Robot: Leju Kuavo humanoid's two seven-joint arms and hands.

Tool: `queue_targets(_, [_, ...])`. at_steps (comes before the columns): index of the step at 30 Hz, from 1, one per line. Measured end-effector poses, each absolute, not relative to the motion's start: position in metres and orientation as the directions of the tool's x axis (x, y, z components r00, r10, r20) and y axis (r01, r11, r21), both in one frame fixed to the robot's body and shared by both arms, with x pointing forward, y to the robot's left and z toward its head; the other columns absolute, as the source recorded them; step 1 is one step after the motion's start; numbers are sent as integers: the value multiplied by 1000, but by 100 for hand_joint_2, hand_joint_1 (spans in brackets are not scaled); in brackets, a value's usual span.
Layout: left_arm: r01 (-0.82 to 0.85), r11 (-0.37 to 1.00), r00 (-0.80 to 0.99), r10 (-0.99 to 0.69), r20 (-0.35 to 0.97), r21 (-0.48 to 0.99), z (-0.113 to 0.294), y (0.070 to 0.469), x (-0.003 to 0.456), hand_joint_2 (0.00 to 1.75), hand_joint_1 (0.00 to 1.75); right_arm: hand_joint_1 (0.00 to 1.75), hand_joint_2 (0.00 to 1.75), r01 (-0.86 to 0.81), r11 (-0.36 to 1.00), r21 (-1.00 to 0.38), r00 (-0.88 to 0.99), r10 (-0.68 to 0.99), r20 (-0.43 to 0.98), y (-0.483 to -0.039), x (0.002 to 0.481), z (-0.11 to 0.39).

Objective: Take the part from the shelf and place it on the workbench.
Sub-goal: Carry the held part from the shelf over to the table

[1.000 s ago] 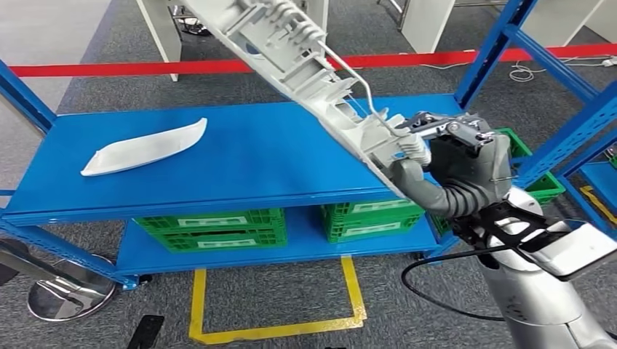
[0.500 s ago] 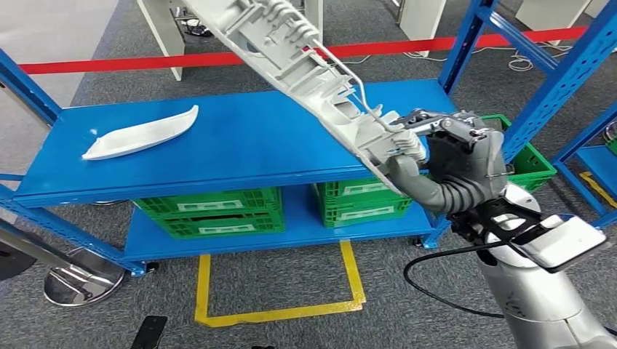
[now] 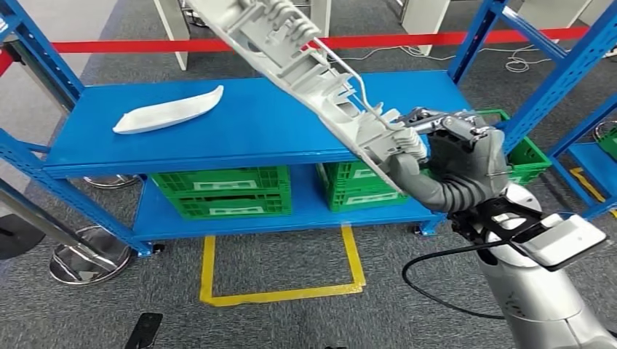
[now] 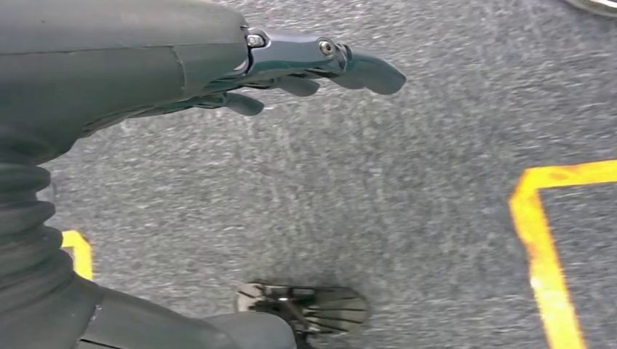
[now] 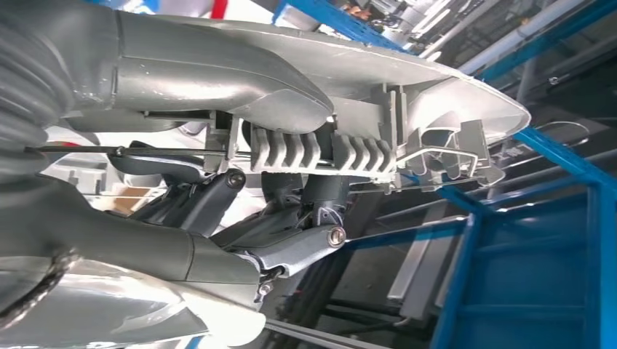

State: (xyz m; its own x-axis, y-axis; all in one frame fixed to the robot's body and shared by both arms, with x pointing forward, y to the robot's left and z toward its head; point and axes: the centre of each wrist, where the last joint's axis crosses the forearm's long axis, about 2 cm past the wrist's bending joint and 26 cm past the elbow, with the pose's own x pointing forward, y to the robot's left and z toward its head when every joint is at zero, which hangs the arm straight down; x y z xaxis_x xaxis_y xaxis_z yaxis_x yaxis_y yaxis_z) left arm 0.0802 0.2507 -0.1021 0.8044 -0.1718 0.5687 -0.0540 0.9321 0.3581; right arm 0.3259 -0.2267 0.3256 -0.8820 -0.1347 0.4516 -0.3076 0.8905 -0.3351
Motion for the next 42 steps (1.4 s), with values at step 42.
queue_targets(42, [-37, 910, 795, -223, 564, 413, -100, 268, 94, 175, 0, 175, 175, -243, 924, -294, -855, -61, 514, -250, 329, 300])
